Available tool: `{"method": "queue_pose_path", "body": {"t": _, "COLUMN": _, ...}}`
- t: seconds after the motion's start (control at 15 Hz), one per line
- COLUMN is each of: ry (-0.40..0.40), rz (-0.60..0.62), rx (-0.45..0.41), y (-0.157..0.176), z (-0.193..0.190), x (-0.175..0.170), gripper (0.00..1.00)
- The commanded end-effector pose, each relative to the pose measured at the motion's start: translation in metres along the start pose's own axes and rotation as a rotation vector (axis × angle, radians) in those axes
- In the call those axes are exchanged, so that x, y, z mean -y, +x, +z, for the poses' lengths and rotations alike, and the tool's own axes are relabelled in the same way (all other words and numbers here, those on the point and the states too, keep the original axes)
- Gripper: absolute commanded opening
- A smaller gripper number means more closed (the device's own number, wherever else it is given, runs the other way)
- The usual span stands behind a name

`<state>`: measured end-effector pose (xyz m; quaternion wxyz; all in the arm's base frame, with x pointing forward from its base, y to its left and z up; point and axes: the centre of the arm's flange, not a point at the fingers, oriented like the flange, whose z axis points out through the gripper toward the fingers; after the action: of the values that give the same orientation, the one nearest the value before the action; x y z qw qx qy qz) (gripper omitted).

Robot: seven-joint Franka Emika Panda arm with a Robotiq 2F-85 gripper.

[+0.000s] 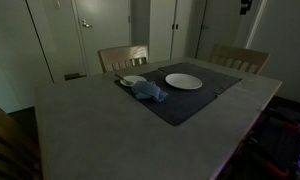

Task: Use the towel to wipe the plate

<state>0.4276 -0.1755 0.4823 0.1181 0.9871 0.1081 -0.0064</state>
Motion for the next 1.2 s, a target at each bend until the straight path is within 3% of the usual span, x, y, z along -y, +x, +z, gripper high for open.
{"method": "queue_pose_path", "body": {"t": 0.0, "ry": 0.0, "rz": 0.0, "rx": 0.0, "y": 0.0, "z": 0.0, "x": 0.0, "gripper": 1.0}}
{"method": "queue_pose_path", "body": {"t": 0.53, "ry": -0.02, "rz": -0.029, "rx": -0.014, "y": 0.011, "z": -0.01, "x": 0.015, "gripper": 1.0}}
{"method": "queue_pose_path", "body": {"t": 0.8, "ry": -0.049, "rz": -0.077, "rx": -0.042, "y": 0.032, "z": -0.021, "x": 0.038, "gripper": 1.0}}
{"method": "queue_pose_path", "body": {"t": 1.13, "ry": -0.032, "rz": -0.136, "rx": -0.075, "y": 0.063, "z": -0.023, "x": 0.076, "gripper": 1.0}}
